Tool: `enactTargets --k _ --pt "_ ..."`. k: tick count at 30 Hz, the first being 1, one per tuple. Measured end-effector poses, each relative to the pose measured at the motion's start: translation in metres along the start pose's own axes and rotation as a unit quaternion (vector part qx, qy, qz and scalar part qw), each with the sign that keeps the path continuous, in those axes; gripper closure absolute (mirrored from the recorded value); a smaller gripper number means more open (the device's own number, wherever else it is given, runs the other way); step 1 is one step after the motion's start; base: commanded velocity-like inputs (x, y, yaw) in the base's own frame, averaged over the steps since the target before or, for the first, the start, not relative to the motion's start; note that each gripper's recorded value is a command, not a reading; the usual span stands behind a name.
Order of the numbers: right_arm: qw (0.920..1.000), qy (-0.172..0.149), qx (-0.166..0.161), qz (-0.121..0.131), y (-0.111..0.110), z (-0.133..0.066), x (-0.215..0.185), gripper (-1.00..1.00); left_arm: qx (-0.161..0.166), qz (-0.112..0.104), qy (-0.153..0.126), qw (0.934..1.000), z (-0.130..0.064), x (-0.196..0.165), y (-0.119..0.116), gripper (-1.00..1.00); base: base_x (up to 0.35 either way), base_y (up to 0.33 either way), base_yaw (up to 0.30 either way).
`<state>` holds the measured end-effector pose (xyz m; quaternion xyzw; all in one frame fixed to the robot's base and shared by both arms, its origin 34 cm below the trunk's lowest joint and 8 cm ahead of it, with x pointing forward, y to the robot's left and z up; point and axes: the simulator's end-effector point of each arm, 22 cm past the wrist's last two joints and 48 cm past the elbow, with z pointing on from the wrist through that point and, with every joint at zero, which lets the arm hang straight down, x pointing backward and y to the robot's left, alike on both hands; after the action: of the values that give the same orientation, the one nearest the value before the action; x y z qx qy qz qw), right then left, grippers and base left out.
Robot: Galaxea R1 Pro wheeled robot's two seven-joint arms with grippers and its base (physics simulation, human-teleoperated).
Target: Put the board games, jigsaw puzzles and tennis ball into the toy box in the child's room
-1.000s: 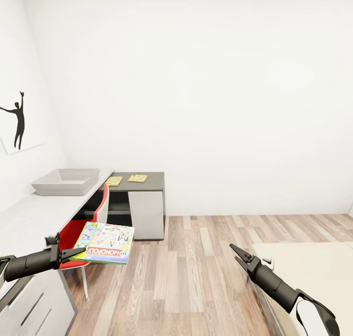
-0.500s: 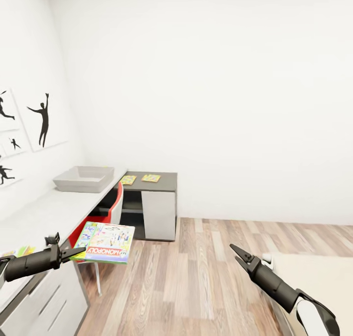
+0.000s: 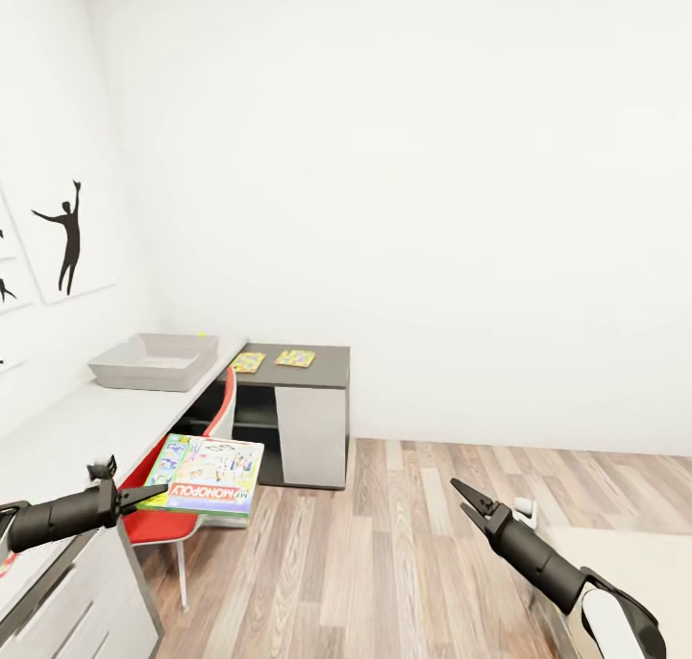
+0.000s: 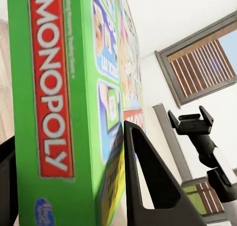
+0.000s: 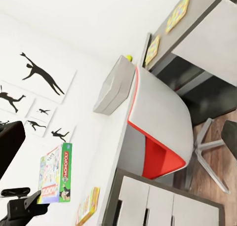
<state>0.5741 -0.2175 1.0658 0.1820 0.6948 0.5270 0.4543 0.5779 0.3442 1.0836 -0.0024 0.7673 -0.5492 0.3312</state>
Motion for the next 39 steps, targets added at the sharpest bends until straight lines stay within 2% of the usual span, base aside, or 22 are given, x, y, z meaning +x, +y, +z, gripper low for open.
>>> enactTargets --k 13,30,39 --pt "1.0 -0.001 -0.001 -0.001 0.0012 -0.0003 -0.0008 -1.0 0.0 0.0 0.0 1.0 0.0 0.0004 0.0003 1.0 0.295 0.0 0.007" --pt "1.0 -0.002 -0.006 -0.004 0.0063 -0.0003 -0.001 -1.0 0.002 0.004 -0.002 1.0 -0.0014 -0.0013 -0.0045 1.0 0.269 0.0 0.231" --pt "1.0 -0.003 -0.006 -0.005 0.0067 -0.0011 -0.0023 -1.0 0.002 0.005 -0.002 1.0 -0.0011 -0.0013 -0.0051 1.0 0.267 0.0 0.054"
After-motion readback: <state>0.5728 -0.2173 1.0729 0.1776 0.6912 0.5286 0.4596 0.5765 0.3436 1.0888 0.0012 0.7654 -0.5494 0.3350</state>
